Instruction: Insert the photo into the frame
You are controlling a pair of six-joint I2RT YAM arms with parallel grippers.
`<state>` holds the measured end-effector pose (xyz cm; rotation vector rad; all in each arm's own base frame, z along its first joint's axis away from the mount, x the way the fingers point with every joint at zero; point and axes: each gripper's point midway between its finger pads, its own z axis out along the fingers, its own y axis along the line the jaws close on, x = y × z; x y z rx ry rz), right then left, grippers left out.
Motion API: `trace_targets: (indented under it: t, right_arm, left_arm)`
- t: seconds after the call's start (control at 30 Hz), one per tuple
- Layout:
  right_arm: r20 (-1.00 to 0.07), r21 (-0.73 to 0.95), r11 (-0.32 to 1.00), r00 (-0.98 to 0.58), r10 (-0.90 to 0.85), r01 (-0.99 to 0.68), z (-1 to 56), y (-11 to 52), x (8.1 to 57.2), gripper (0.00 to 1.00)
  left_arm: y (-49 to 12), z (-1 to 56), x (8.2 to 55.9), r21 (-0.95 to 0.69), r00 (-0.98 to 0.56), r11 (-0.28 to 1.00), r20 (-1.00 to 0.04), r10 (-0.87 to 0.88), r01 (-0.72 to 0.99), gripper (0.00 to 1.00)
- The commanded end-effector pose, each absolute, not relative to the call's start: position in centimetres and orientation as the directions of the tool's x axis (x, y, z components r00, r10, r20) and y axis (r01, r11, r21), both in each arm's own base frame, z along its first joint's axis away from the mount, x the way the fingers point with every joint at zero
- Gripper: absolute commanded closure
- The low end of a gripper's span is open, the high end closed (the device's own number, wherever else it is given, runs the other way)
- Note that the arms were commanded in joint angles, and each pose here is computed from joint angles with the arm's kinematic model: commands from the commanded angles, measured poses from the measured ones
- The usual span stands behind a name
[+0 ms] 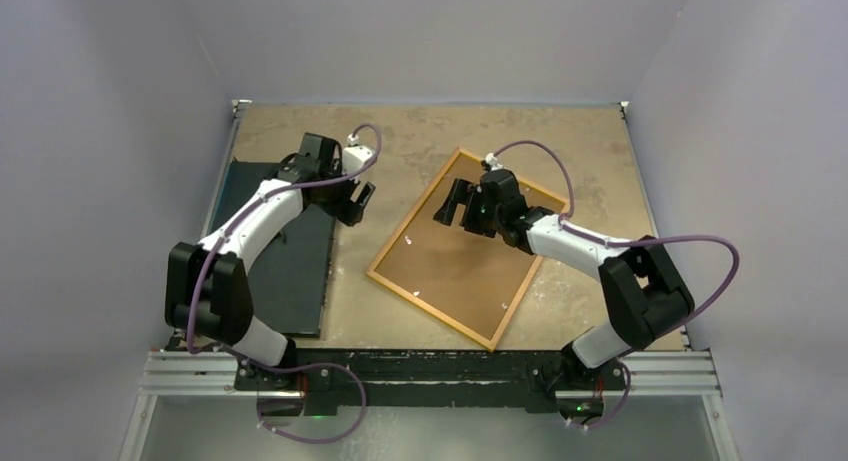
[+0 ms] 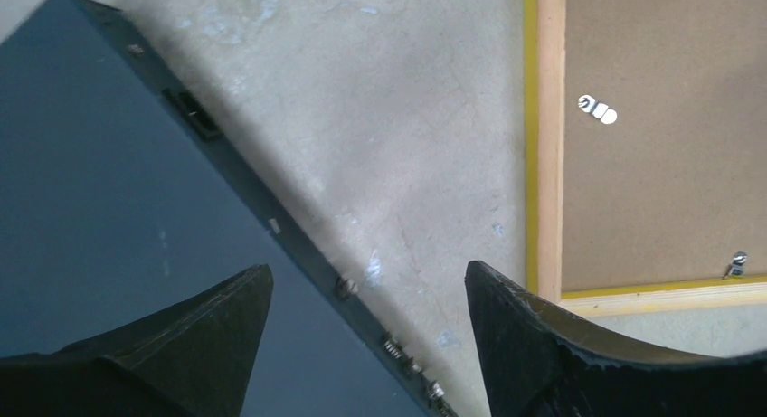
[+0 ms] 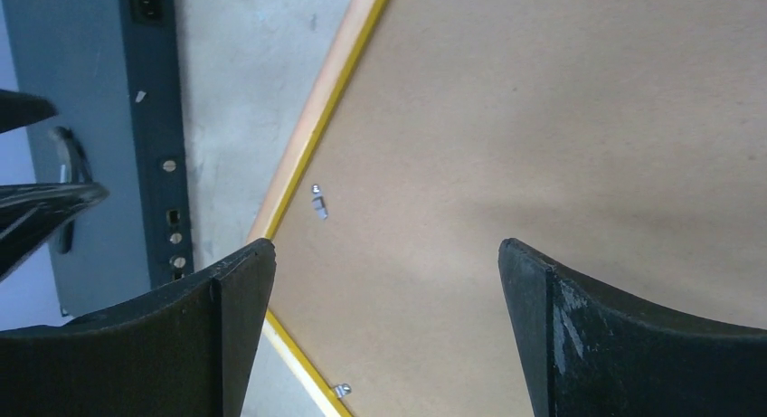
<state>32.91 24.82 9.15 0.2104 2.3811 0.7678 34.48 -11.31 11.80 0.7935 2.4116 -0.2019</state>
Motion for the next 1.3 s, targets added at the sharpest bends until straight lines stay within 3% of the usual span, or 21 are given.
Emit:
trace_targets:
  t: [0.0, 0.2, 0.43, 0.63, 1.0, 1.27]
  right_arm:
    - [-0.529, 0.626, 0.776, -0.775, 0.344, -0.083, 10.8, 26.5, 32.9, 0.06]
    - [-0.519, 0.669, 0.731, -0.787, 0.333, -0.132, 10.5, 28.5, 32.3, 0.12]
    - [-0.47, 0.707, 0.692, -0.829, 0.303, -0.147, 8.8, 31.2, 31.9, 0.23]
    - [-0.448, 0.729, 0.663, -0.851, 0.275, -0.17, 7.8, 33.2, 31.3, 0.27]
    - [-0.416, 0.749, 0.64, -0.873, 0.252, -0.173, 6.3, 35.0, 31.2, 0.33]
    - [-0.385, 0.76, 0.63, -0.89, 0.243, -0.157, 5.0, 35.5, 30.9, 0.37]
  left_arm:
    - [-13.8, 8.7, 33.9, -0.126, -0.695, 0.784, -0.561, 0.449, 0.608, 0.25]
    - [-16.8, 5.2, 32.9, -0.316, -0.74, 0.713, -0.529, 0.415, 0.626, 0.36]
    - [-18.7, 4.1, 31.9, -0.41, -0.747, 0.646, -0.518, 0.417, 0.645, 0.48]
    - [-20.3, 3.4, 30.2, -0.408, -0.716, 0.6, -0.515, 0.471, 0.688, 0.52]
    - [-20.9, 1.9, 29.7, -0.423, -0.725, 0.594, -0.487, 0.487, 0.684, 0.73]
    - [-21.6, 3.8, 29.4, -0.47, -0.72, 0.55, -0.514, 0.466, 0.691, 0.73]
